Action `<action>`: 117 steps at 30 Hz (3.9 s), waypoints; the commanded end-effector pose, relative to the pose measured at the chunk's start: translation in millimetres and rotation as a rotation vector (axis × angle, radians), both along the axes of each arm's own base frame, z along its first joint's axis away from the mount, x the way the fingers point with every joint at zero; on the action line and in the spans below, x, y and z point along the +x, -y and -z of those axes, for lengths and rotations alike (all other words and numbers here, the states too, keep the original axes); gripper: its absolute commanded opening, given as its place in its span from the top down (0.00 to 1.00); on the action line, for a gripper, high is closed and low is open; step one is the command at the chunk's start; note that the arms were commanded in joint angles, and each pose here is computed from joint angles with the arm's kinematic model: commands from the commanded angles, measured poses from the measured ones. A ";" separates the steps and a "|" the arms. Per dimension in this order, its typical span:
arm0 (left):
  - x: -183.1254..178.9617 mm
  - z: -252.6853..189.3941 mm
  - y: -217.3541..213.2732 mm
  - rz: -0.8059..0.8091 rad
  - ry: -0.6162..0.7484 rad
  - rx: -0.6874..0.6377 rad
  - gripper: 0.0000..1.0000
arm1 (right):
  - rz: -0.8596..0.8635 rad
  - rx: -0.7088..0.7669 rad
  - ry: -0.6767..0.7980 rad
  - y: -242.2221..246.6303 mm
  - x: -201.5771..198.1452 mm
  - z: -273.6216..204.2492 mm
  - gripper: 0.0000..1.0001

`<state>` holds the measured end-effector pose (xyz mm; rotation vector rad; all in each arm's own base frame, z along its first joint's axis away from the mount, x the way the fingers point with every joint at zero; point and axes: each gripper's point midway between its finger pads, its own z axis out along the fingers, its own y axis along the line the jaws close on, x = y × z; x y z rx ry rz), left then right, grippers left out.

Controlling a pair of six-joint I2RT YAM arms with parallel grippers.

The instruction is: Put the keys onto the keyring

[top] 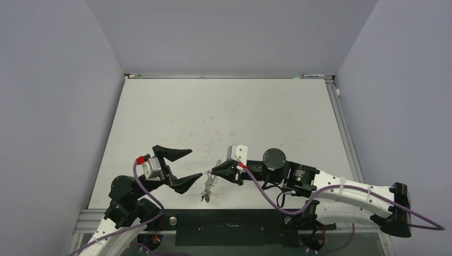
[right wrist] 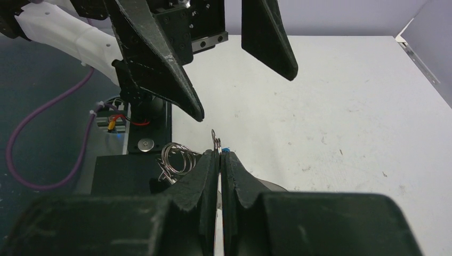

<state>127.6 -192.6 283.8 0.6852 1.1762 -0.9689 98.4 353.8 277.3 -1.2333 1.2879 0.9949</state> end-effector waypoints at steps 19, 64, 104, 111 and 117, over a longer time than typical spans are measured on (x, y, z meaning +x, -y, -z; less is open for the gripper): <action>-51.5 -21.9 18.2 0.310 0.089 -0.070 0.53 | -0.155 0.198 -0.034 -1.3 -30.9 -43.5 0.95; -47.2 -11.2 25.4 0.330 0.034 -0.039 0.72 | -0.107 0.253 -0.015 -15.4 -17.5 -61.1 0.95; -37.5 -7.1 26.3 0.289 0.002 0.051 1.00 | -0.137 0.221 0.005 -19.0 -26.1 -61.4 0.85; -32.0 -5.6 25.6 0.260 -0.004 0.075 1.00 | -0.109 0.085 0.068 -9.6 -17.9 -56.2 0.55; -31.3 -2.3 26.4 0.260 -0.012 0.084 1.00 | -0.111 -0.077 0.089 -4.5 -8.3 -41.3 0.56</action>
